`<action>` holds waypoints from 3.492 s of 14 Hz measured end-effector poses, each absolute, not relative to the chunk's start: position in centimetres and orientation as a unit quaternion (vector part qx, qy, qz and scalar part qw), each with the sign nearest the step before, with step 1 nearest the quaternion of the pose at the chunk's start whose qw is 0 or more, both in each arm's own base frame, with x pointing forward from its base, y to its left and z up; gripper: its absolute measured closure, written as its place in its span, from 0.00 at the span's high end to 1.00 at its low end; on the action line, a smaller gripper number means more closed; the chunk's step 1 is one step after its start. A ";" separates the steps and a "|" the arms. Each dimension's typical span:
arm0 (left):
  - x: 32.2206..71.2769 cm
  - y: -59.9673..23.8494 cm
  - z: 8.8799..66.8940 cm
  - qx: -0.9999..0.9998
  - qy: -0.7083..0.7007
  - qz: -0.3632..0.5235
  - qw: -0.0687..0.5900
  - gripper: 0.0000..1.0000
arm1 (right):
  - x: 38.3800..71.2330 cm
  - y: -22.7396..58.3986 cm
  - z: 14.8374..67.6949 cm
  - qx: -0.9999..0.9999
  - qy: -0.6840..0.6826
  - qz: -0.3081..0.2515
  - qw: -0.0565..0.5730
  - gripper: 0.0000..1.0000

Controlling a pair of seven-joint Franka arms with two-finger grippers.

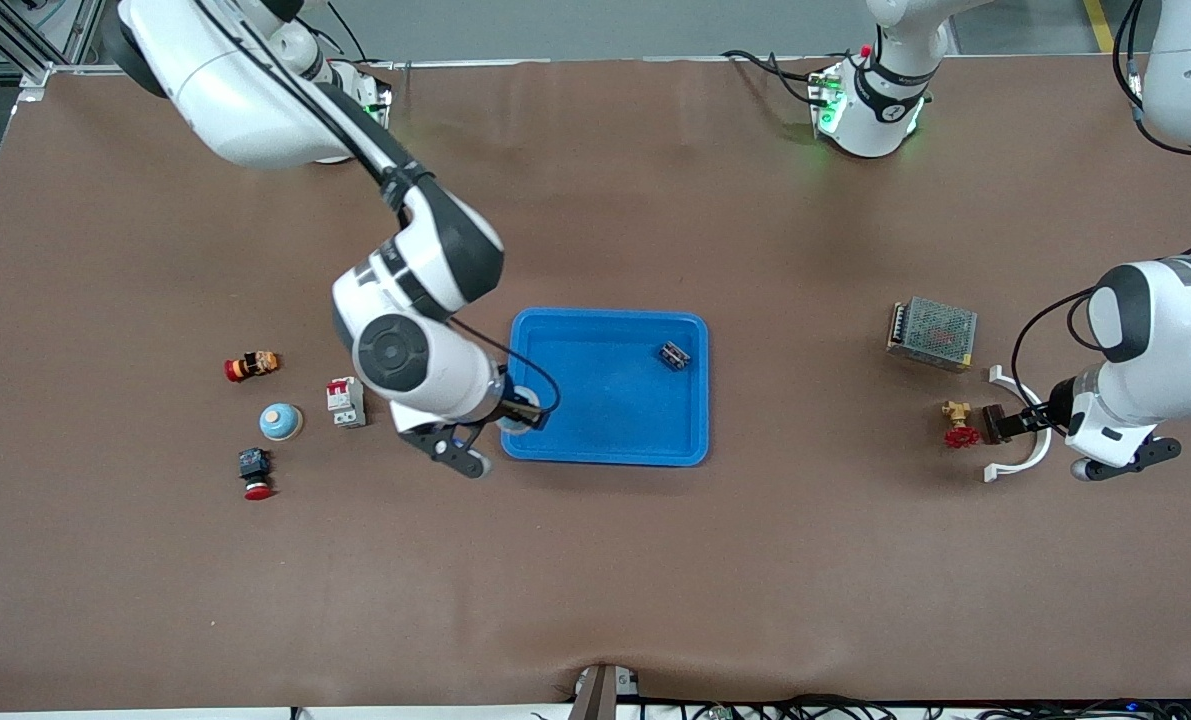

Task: Place electrolytic capacitor and blue bell in tray
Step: 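Lower the bell into the tray while the left gripper grasps another capacitor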

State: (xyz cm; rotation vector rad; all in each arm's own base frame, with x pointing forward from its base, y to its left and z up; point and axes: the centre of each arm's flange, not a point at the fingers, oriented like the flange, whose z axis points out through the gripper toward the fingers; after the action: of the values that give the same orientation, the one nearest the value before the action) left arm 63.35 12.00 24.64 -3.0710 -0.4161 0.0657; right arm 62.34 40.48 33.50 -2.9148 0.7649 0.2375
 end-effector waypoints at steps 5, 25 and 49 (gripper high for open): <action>63.3 12.3 21.4 -0.991 -0.128 0.023 0.011 0.51 | 57.4 46.5 31.2 -0.963 0.263 0.054 0.029 0.67; 63.6 10.6 25.2 -0.996 -0.088 0.022 0.018 0.31 | 51.0 46.4 22.7 -0.970 0.241 0.013 0.018 0.67; 61.8 -15.9 31.1 -0.936 -0.349 0.045 -0.010 0.31 | 49.2 46.2 20.5 -0.973 0.231 -0.006 0.020 1.00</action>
State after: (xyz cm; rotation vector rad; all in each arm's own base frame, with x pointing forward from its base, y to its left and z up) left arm 61.80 -15.93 31.06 -2.9592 -1.1019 0.1428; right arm 49.22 46.25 20.49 -3.0167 0.7177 -0.0185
